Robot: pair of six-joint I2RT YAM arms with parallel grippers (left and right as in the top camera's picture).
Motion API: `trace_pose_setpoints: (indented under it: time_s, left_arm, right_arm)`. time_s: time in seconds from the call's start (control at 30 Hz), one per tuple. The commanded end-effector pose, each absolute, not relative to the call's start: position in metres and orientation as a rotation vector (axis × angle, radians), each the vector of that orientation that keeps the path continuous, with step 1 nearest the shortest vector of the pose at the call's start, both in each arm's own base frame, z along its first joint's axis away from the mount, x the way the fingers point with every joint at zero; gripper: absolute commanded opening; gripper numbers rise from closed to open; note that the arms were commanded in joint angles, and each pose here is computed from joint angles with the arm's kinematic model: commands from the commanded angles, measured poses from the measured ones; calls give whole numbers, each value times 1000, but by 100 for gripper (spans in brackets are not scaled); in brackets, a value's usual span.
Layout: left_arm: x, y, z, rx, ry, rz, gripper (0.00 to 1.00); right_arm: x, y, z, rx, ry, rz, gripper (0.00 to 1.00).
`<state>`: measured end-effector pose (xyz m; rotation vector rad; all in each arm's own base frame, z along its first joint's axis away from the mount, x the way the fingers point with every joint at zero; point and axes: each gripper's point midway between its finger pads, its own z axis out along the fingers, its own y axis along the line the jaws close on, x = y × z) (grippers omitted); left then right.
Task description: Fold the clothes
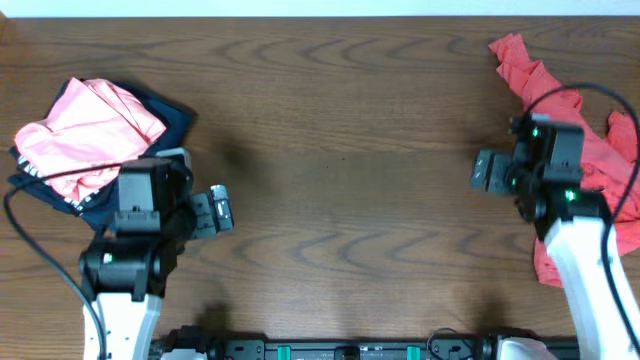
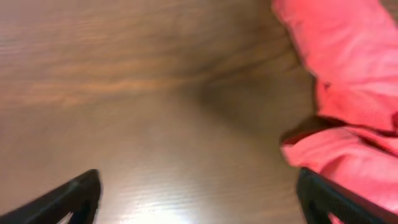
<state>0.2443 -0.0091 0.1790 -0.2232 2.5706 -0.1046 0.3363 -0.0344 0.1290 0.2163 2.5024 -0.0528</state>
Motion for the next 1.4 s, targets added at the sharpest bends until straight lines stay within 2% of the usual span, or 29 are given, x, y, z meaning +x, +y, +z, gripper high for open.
trace_pose_setpoints:
  time_s: [0.0,0.17,0.47,0.5,0.53,0.6,0.63,0.83,0.97,1.17,1.37]
  left_arm:
    - [247,-8,175,-240,2604,-103,98]
    - [249,-8,166,-244,2641,-98,98]
    - [250,-8,165,-245,2646,-97,98]
    - [250,-8,165,-245,2646,-97,98]
    - [250,-8,165,-245,2646,-97,98]
    - [250,-8,165,-245,2646,-97,98]
    - [250,-8,165,-245,2646,-97,98]
    - [250,-8,165,-245,2646,-97,98]
    - [250,-8,165,-245,2646,-97,98]
    - [250,-8,165,-245,2646,-97,98]
    - [250,-8,165,-245,2646,-97,98]
  right_arm:
    - [336,-87,111,450,2517,-296,86]
    - [328,-136,72,624,2563,-513,82]
    - [313,-172,15,802,2644,-575,69]
    - [311,-174,11,822,2648,-577,64]
    - [310,-175,8,829,2655,-576,52]
    - [310,-175,8,830,2660,-570,6]
    - [311,-174,10,828,2653,-556,1]
    - [344,-146,67,687,2576,-300,1]
    - [355,-90,122,458,2559,-1,1]
    - [327,30,160,84,2579,475,1]
    - [317,130,171,-303,2521,690,1]
